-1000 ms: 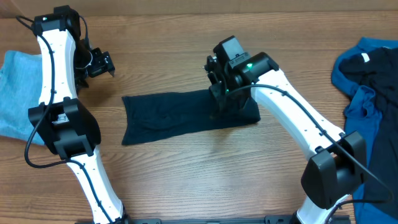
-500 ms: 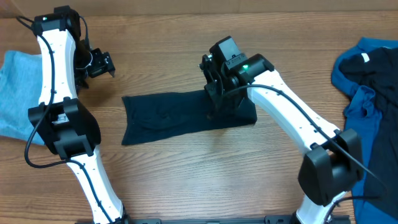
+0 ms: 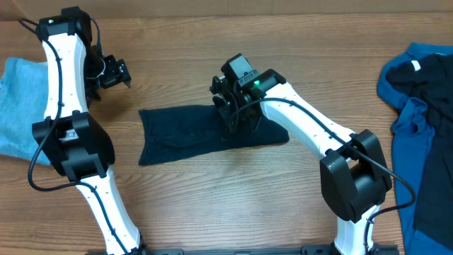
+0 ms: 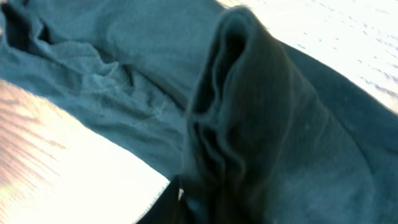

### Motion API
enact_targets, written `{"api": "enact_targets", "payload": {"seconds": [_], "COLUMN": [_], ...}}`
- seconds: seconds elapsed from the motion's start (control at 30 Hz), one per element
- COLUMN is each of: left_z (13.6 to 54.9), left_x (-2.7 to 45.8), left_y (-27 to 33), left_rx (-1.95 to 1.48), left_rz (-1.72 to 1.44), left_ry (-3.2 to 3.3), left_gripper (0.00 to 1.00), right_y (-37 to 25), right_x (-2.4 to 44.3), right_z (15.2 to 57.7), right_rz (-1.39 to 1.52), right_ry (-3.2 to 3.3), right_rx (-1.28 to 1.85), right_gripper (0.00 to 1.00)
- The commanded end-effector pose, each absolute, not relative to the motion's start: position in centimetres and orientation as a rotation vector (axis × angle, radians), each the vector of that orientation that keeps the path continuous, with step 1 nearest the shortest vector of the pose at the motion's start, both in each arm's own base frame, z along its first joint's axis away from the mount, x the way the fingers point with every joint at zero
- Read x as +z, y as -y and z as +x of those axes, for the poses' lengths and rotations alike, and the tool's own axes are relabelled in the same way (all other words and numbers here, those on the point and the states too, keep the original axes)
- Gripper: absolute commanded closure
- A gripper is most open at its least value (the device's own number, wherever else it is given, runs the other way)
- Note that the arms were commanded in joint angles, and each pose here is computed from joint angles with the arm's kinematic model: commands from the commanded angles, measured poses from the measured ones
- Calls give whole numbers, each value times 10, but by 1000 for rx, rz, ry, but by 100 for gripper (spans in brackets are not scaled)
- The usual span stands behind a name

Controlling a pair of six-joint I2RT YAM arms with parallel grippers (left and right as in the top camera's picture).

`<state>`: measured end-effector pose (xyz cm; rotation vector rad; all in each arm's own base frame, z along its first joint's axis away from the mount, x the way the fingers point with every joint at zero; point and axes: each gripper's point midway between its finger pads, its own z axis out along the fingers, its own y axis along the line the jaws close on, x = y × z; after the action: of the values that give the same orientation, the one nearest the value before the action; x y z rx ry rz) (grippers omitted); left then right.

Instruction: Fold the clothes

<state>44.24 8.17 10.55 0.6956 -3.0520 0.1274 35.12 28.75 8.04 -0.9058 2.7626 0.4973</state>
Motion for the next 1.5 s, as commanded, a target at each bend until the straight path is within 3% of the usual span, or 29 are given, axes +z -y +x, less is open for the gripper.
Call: {"api": "enact_targets", "payload": {"seconds": [0.0,0.17,0.27,0.43,0.8,0.83,0.9,0.97,1.23,1.47], "left_z": [446,446,446,448,443,443,443,443,443,443], "left_x": [113,113,113,113,113,113,113,113,113,113], "left_y": [-83,-81,-71,-58,-56,-56,-55,-55,-56,-56], "left_rx": [124,125,124,123,121,121,122,122,121,122], "left_rz": [714,701,669,620,613,612,613,607,601,602], "left_ry": [3073,3074,3076,3085,3064,3064,3064,3065,3067,3068], "left_gripper": [11,11,12,11,11,11,12,24,21,18], "right_y": [-290,-276,-224,-163,-133,-133,-132,-121,-29,-69], "right_x": [80,81,74,71,-2,-5,-2,9,70,148], "right_z": [349,361,386,407,380,379,384,395,437,454], "right_rz": [-921,-868,-726,-529,-378,-373,-360,-313,-156,-266], "right_ry": [-2757,-2766,-2820,-2888,-2970,-2966,-2952,-2943,-2887,-2801], "right_rx": [514,481,231,177,225,226,228,213,135,158], "right_gripper": [36,31,31,33,36,39,79,96,96,96]}}
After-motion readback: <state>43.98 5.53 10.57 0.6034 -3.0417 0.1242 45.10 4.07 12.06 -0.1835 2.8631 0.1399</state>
